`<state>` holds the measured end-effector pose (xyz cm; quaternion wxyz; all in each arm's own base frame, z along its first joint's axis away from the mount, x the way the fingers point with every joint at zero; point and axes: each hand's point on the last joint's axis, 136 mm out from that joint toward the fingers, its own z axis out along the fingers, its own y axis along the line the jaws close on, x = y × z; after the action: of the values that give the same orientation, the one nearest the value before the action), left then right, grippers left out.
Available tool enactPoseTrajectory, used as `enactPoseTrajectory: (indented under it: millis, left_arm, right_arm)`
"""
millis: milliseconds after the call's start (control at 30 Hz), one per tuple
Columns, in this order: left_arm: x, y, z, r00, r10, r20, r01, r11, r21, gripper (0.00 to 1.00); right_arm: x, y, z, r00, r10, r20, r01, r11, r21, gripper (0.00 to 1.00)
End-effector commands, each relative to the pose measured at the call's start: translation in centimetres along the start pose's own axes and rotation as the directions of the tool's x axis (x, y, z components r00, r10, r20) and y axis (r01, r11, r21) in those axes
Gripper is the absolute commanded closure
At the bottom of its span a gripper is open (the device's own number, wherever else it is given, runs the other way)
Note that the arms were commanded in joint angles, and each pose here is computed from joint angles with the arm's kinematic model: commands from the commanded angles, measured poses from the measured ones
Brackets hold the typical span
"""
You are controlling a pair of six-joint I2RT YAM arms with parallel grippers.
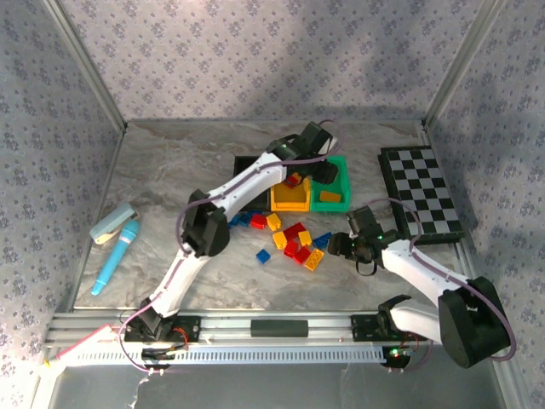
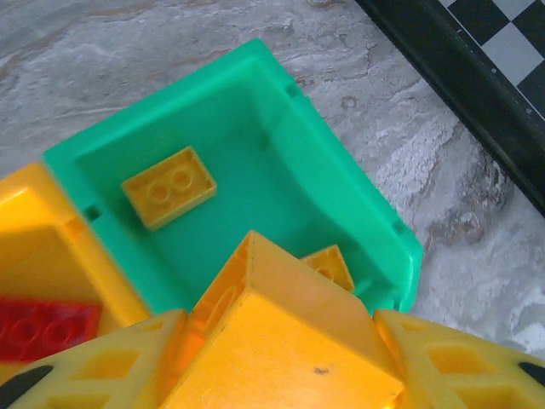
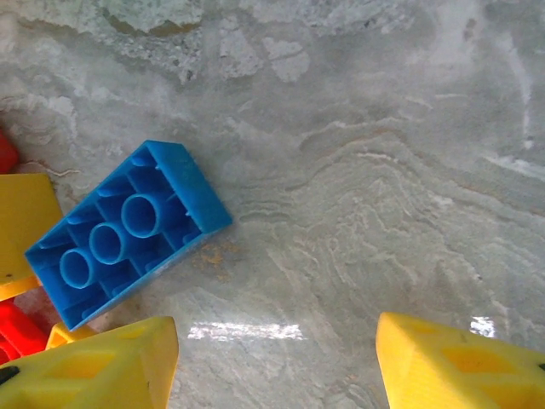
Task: Sort the legos into containers by color
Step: Place the lego in the container, then pick up the lego from the center of the table.
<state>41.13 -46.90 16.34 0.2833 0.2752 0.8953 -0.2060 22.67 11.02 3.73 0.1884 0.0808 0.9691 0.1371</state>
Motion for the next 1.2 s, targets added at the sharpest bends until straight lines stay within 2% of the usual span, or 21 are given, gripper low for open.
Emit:
enactPoseTrajectory:
  millis: [0,33,233,467,567,667,900,1167]
  left_arm:
    - [0.5,-0.7,1.1,0.999,0.012,-0.051,-0.011,1.000,0.022,0.43]
    - [0.2,-0.7,1.4,0.999,0.009,-0.044,-0.008,1.000,0.025,0.37]
    - [-0.2,-0.9,0.6,0.999,0.006,-0.037,-0.005,0.999,0.034,0.32]
    - [0.8,-0.7,-4.5,1.000,0.022,0.003,-0.022,1.000,0.002,0.32]
    - [3.5,0.6,-6.5,1.000,0.001,0.024,0.000,0.999,-0.035,0.32]
    - [7.2,3.4,-8.6,1.000,-0.019,0.021,0.022,0.990,-0.141,0.33]
    - [15.5,10.3,-12.6,0.995,-0.103,-0.004,0.095,0.923,-0.374,0.34]
    - [21.6,15.3,-15.6,0.971,-0.239,-0.021,0.204,0.867,-0.454,0.34]
  right_arm:
    - [0.1,0.2,-0.3,1.000,0.002,0.008,-0.002,1.000,-0.002,0.35]
    - [0.2,0.1,-0.3,1.000,0.000,0.004,0.000,1.000,0.002,0.35]
    - [0.3,0.2,-0.6,1.000,-0.003,0.009,0.003,1.000,0.003,0.35]
    - [0.2,0.5,-0.4,1.000,-0.010,0.015,0.010,1.000,0.010,0.35]
    - [-0.4,0.8,-0.4,0.999,-0.011,0.030,0.011,1.000,0.005,0.35]
    - [-0.9,1.1,-0.2,0.999,-0.011,0.032,0.010,1.000,0.005,0.35]
    - [-2.0,1.6,0.6,0.999,-0.033,0.031,0.032,0.999,0.018,0.35]
    - [-3.2,1.1,0.4,0.996,-0.084,0.036,0.081,0.994,0.075,0.35]
